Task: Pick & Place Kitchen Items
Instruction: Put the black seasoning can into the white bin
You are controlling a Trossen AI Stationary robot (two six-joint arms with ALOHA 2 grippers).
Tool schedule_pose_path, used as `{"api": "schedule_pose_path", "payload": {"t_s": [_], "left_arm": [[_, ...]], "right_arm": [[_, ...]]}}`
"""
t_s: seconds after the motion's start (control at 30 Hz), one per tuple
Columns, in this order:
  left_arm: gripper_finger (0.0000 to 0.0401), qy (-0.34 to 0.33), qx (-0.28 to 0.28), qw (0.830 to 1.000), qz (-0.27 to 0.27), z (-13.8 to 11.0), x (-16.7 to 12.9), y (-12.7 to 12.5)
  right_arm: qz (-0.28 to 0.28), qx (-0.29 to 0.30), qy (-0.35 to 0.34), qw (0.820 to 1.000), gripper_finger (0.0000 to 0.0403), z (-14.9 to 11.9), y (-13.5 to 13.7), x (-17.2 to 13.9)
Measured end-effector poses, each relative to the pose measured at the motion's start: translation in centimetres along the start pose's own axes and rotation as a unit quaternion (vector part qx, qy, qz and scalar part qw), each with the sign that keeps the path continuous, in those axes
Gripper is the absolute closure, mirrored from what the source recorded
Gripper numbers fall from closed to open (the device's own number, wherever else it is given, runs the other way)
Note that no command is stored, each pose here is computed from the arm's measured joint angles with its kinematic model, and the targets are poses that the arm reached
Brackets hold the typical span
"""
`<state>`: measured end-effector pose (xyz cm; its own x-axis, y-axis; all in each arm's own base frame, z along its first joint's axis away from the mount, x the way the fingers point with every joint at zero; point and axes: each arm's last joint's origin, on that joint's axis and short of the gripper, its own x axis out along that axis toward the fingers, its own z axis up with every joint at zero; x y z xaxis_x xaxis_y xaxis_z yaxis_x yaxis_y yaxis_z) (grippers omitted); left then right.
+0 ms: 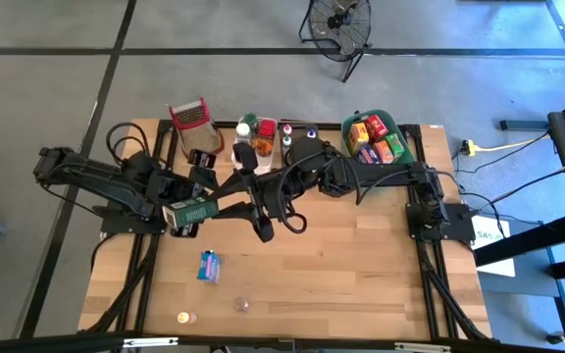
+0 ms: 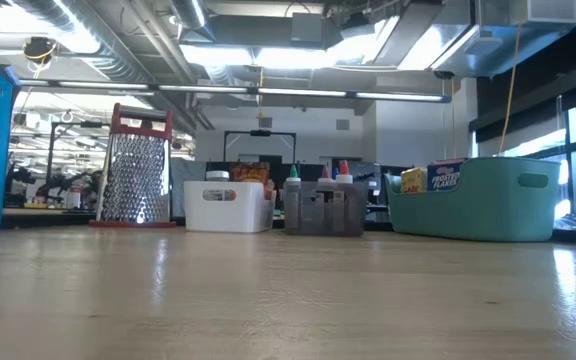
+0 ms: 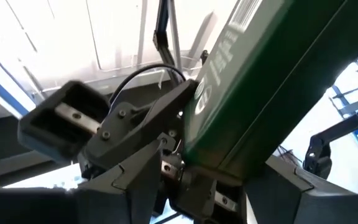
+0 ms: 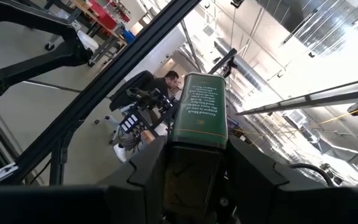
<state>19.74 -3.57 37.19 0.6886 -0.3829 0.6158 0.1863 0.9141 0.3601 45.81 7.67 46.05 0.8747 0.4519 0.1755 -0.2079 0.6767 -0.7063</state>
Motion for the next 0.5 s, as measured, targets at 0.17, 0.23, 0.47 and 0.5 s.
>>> {"api": "schedule_pose_path", "payload": {"t_s": [0.17,0.23,0.47,0.5], "left_arm": [[0.0197,-0.005,0.005,1.000,-0.006,0.29,-0.01,-0.22],[0.0197,-0.007,0.005,1.000,-0.007,0.40,-0.05,-0.21],[0.0194,-0.013,-0.030,0.999,-0.017,0.91,-0.25,-0.20],[0.0194,-0.011,-0.032,0.999,-0.017,0.93,-0.28,-0.20]], "right_arm": [[0.002,0.000,0.000,1.000,0.0257,0.04,0.10,0.04],[0.002,0.000,0.000,1.000,0.0257,0.03,0.09,0.03],[0.001,-0.001,0.002,1.000,0.0258,0.01,0.09,0.03],[0.001,-0.001,0.002,1.000,0.0258,0.01,0.10,0.03]]}}
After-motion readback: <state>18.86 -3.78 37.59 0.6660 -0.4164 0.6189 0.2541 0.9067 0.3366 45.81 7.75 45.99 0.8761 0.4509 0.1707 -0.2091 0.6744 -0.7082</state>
